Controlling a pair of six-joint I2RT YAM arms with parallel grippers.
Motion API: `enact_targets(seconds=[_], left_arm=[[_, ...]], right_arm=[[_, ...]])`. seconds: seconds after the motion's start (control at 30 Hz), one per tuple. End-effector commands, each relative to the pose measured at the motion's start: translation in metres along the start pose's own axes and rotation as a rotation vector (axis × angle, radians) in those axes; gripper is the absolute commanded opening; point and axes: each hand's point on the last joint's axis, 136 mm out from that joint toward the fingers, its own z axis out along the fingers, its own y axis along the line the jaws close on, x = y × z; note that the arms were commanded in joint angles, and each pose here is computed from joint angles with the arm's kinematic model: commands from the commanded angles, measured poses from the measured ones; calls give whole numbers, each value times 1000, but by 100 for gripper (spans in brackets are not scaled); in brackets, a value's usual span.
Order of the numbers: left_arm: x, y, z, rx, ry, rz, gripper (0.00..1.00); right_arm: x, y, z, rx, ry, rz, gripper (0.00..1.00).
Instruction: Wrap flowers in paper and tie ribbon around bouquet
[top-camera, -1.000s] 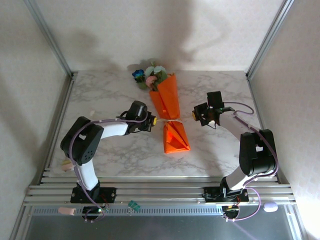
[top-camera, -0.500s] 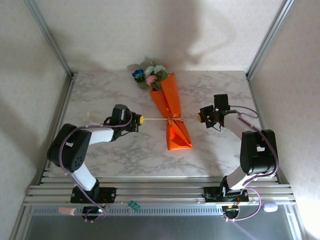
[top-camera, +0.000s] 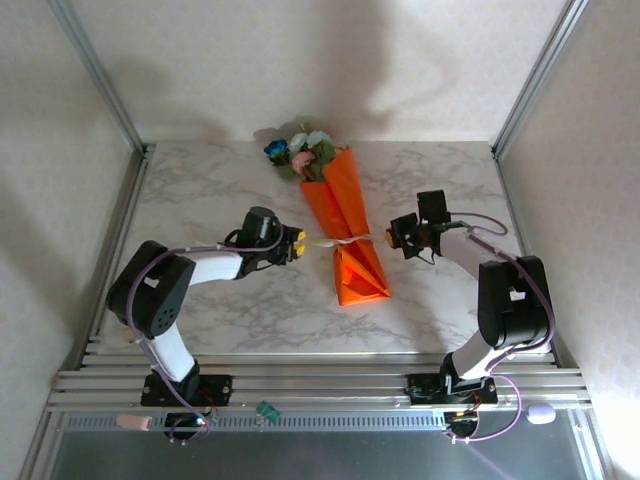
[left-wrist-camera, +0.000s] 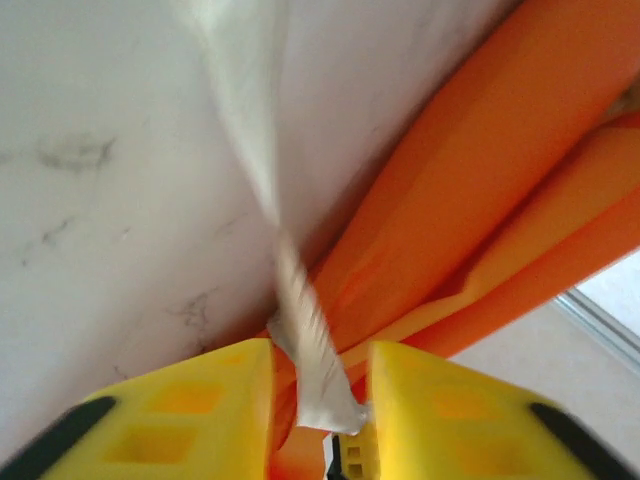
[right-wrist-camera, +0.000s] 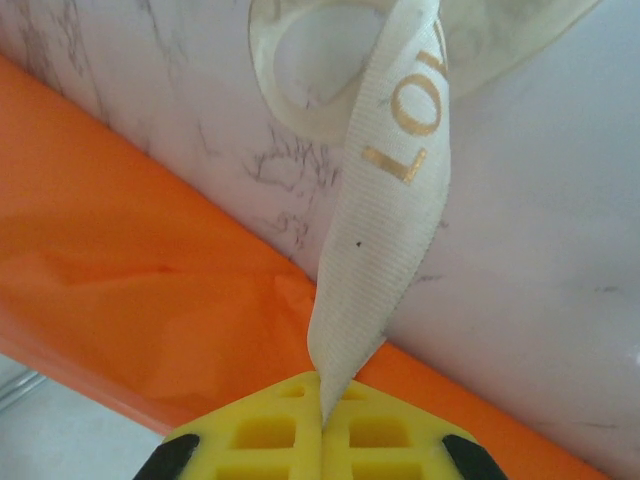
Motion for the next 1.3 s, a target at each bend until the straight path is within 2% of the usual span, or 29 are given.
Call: enact_targets(seconds=[0.0,0.07,0.1,0.23,0.37,0.77,0.9,1.0,1.13,1.27], left_arm=[[13,5,5,-52,0,-13,47],[20,3,1,-73,-35,11,62],[26,-1,1,-67,-38,28,65],[53,-12,14,-15,26,60,68],[54,-9,35,-31,29,79,67],[31,-10,55,-1,-41,68,39],[28,-14,59,17,-48,75,22],[23,-16,59,25,-58,81,0],[19,-30,46,90,-77,98,0],[26,-57,24,254,-24,130,0]], right_arm=[[4,2,-5,-2,9,12,0],[5,3,-5,-5,10,9,0],[4,4,-4,-6,10,6,0],[5,6,-4,-9,14,-2,0],[4,8,-3,-12,16,-2,0],[6,9,-6,-21,19,-4,0],[7,7,-5,-18,18,-4,0],[7,8,-6,-21,17,-5,0],[5,11,-9,-13,3,-28,0],[-3,16,-13,-29,-39,-73,0]])
